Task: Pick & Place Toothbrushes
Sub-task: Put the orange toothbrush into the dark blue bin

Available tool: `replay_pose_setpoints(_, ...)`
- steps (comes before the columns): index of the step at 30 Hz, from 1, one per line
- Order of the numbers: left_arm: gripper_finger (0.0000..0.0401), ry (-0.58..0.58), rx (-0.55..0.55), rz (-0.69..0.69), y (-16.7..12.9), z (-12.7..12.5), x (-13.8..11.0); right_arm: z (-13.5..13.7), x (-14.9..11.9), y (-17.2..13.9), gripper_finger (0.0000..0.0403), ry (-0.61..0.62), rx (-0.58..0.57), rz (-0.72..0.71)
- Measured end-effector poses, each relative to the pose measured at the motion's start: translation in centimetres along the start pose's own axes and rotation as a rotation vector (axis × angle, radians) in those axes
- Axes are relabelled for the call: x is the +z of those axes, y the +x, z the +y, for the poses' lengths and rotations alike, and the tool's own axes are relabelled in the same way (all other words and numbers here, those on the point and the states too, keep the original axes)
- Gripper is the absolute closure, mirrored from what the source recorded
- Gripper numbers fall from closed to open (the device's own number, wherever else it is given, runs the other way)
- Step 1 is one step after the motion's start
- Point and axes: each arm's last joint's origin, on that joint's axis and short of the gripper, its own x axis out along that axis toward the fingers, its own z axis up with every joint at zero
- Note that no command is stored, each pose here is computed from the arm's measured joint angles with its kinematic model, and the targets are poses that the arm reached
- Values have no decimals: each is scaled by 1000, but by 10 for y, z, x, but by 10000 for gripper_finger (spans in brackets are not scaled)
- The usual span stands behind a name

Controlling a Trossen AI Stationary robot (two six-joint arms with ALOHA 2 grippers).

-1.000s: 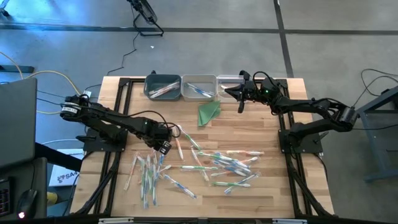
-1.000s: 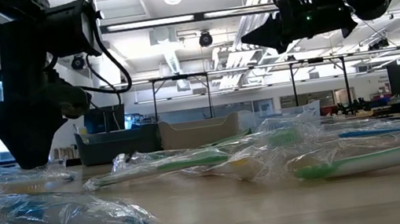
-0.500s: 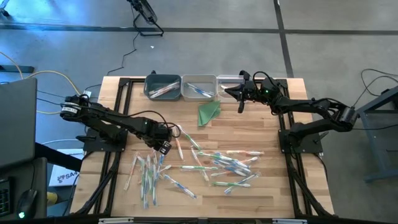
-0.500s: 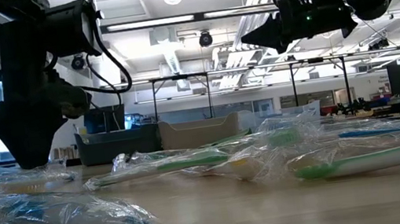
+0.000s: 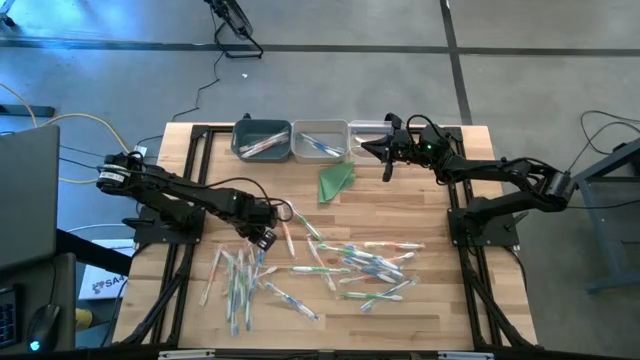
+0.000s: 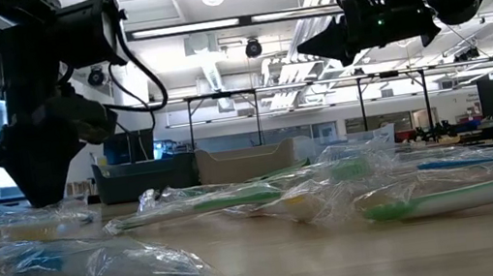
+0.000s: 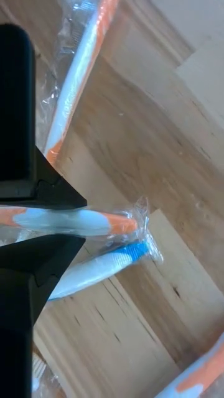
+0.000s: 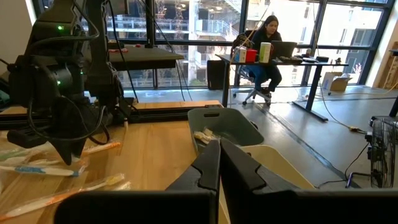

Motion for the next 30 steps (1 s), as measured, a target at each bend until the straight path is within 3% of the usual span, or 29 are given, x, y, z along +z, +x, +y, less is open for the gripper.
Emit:
replay_pose_setpoints(22, 343, 5, 8, -26, 0, 0, 1, 0, -1, 0, 400, 5, 0, 12)
replay_pose_setpoints(30, 343, 86, 25, -100, -3, -3, 5, 0, -1, 0, 400, 5, 0, 12)
